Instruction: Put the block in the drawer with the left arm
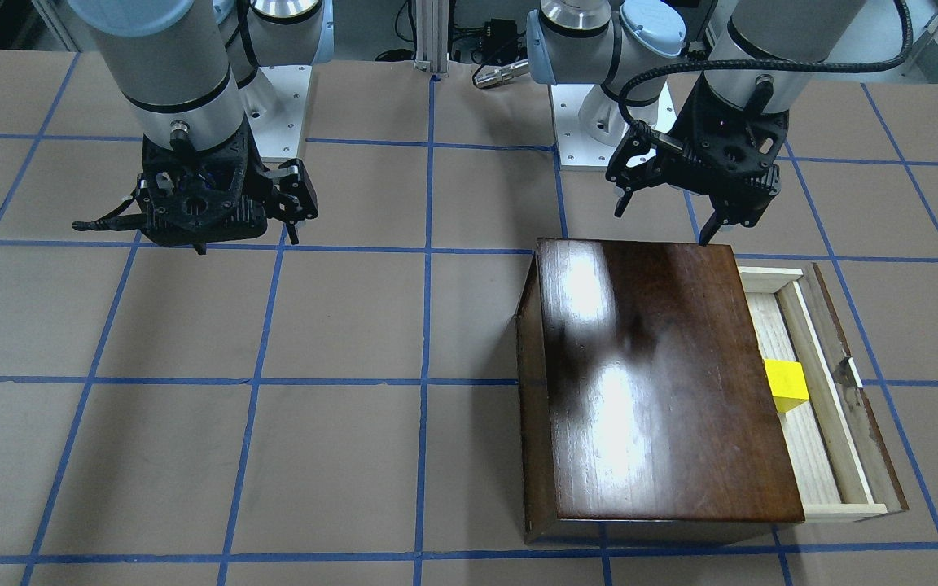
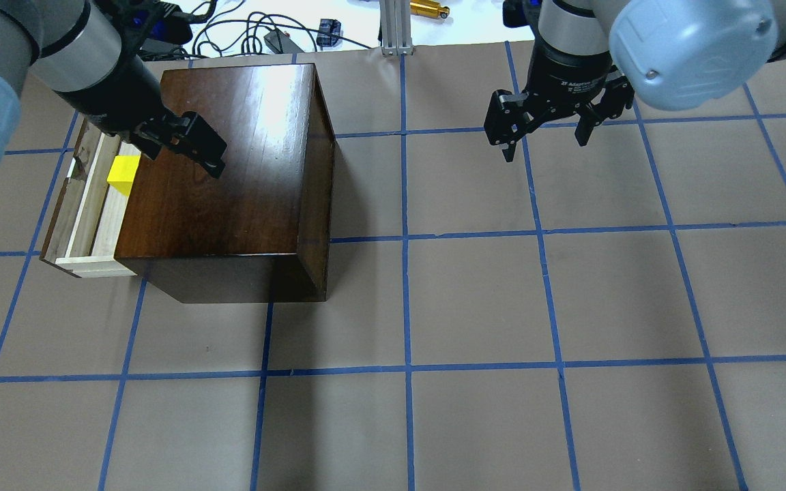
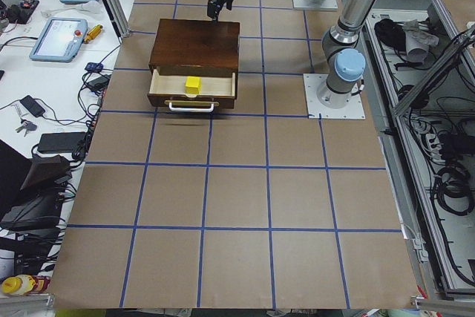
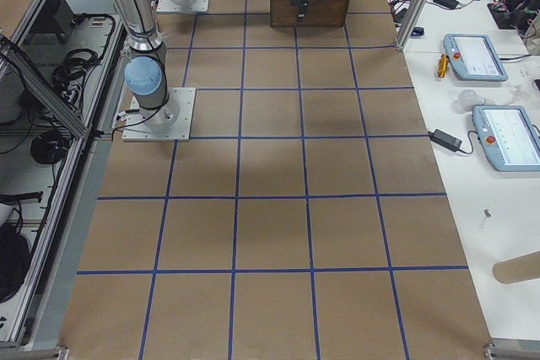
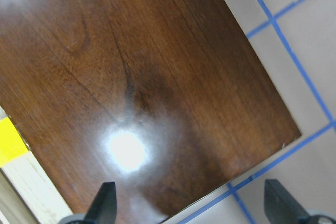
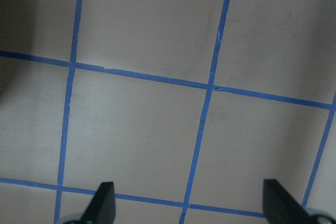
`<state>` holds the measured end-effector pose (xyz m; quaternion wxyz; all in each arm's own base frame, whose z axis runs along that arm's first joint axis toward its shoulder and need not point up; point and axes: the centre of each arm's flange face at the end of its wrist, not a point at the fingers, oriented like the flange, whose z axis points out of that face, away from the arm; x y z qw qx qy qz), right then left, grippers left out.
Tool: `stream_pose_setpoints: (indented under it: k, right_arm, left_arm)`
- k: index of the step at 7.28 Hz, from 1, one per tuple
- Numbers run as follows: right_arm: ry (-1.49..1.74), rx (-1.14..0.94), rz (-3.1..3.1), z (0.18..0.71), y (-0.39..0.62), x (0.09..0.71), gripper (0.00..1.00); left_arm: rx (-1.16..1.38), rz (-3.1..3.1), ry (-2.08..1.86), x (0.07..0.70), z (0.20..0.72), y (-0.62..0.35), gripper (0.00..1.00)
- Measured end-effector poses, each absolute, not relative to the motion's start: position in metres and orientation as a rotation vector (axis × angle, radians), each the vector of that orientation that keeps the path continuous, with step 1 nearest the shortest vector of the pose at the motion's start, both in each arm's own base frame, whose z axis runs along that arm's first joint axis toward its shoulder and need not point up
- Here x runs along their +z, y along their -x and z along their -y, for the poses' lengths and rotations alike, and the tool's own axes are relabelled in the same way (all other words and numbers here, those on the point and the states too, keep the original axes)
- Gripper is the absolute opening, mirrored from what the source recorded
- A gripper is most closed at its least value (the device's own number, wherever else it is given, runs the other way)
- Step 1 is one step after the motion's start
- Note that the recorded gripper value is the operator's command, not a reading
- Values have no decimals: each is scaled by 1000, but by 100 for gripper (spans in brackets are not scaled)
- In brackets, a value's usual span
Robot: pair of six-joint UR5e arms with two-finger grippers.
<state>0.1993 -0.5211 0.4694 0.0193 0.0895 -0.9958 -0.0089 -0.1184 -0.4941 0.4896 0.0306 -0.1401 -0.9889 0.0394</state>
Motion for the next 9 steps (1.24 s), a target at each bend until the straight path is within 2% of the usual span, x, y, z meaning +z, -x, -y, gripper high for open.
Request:
stream_pose_setpoints:
  k: [3,9]
  right_arm:
    - [-278,-27,3090,521,-199,469,100]
    - [-277,-27,3090,521,-199,469,100]
  left_arm:
    - [118,3125,-2,489,491,134,100]
    - [125,3133,-54,490,490,140,100]
